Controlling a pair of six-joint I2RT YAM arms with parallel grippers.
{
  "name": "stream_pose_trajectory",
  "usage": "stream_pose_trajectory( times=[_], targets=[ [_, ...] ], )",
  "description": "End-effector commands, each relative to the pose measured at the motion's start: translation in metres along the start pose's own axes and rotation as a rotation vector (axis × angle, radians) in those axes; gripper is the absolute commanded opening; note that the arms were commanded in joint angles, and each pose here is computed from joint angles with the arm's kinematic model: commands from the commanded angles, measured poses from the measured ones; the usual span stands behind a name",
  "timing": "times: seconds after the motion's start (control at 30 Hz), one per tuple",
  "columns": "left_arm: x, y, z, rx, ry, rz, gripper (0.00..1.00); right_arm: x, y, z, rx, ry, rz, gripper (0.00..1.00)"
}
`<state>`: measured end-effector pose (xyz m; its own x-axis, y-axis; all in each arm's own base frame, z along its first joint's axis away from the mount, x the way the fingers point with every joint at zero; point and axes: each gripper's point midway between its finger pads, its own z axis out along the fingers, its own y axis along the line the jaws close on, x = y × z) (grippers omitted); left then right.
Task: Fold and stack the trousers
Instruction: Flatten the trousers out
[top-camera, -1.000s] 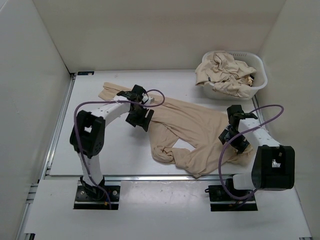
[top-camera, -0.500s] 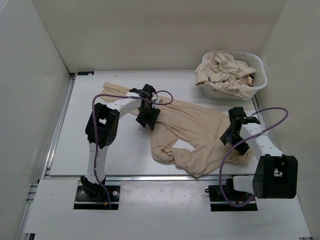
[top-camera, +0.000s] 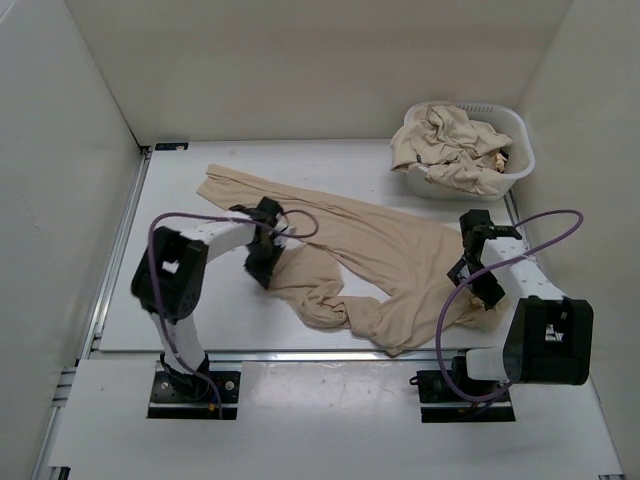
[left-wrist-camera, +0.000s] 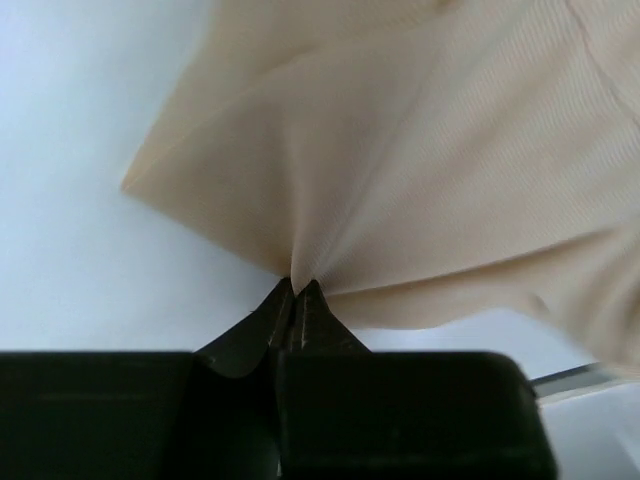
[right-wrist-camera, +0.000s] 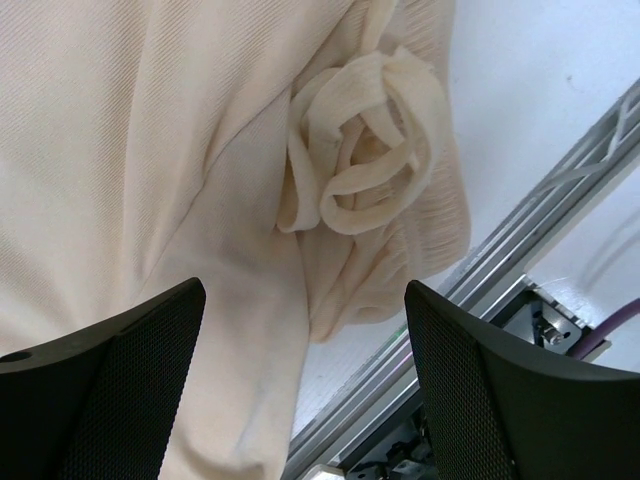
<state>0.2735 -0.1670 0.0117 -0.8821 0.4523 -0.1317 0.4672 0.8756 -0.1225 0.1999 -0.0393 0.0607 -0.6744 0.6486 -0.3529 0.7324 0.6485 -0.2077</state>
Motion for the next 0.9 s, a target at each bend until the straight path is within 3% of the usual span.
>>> stream_pose_trajectory(
  times=[0.0,0.03,0.2,0.33,0.37,0.4,0.47,0.6,0.87],
  targets=[
    [0.057,0.063,-0.037,-0.228,0.006,-0.106,0.14,-0.015,-0.011,-0.013,0.032,-0.060,0.017,0.85],
    [0.081,0.073,-0.037,-0.278,0.037,-0.119,0.14,-0.015,-0.011,-0.013,0.032,-0.060,0.017,0.85],
    [0.126,0.088,-0.067,-0.384,0.041,-0.149,0.14,-0.027,-0.011,-0.022,0.017,-0.078,-0.032,0.88],
    [0.167,0.133,-0.091,-0.551,0.076,-0.319,0.17,-0.037,-0.011,-0.041,0.005,-0.076,-0.071,0.92],
    [0.174,0.135,-0.093,-0.541,0.085,-0.351,0.34,-0.035,-0.017,-0.042,0.015,-0.067,-0.067,0.92],
    [0.181,0.138,-0.094,-0.520,0.085,-0.413,0.73,-0.037,-0.014,-0.048,-0.016,-0.072,-0.067,0.92],
    [0.172,0.138,-0.103,-0.463,-0.003,-0.485,1.00,-0.033,-0.019,-0.051,-0.016,-0.056,-0.063,0.93],
    [0.146,0.153,-0.124,-0.357,-0.149,-0.627,1.00,-0.025,-0.046,-0.041,0.008,-0.009,0.043,0.95],
    [0.156,0.165,-0.056,-0.265,0.002,-0.684,1.00,-0.001,-0.042,0.009,-0.076,0.153,0.173,0.96]
  ],
)
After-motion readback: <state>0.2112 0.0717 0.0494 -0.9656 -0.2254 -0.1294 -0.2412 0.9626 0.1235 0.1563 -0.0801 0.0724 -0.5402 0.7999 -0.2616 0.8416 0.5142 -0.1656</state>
